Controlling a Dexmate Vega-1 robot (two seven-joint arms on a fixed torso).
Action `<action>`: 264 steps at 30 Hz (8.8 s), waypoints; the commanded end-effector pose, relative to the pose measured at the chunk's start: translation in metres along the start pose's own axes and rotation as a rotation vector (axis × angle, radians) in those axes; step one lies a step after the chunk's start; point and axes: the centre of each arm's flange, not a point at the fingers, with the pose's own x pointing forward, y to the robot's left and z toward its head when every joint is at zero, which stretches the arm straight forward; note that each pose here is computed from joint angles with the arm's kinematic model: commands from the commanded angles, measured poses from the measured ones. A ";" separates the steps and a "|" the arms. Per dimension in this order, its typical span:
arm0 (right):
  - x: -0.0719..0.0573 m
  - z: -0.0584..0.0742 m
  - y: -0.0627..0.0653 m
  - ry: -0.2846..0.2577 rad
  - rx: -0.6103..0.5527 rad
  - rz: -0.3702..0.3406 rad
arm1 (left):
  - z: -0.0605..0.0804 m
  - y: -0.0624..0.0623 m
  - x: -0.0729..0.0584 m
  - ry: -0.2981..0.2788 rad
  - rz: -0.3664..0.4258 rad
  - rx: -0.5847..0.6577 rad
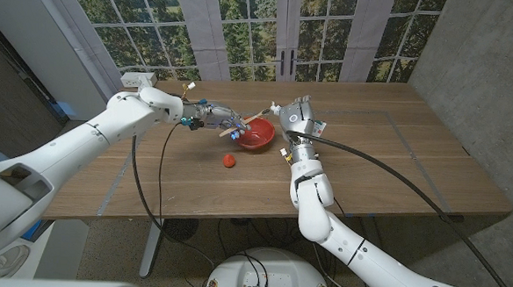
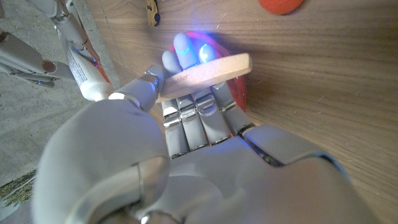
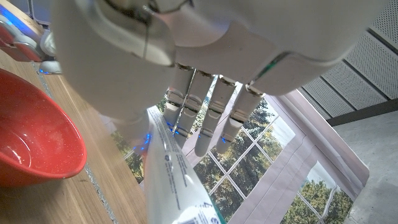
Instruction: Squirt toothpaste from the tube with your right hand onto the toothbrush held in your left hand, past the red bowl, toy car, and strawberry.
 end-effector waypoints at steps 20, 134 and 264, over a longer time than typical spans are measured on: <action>0.004 0.007 0.001 -0.033 0.015 -0.012 | -0.003 0.005 0.003 -0.013 -0.020 -0.021; 0.015 -0.010 0.003 0.001 -0.010 -0.090 | -0.002 0.018 0.012 -0.046 -0.033 -0.057; 0.034 -0.006 -0.015 0.127 -0.029 -0.048 | -0.011 0.027 0.020 -0.097 -0.098 -0.160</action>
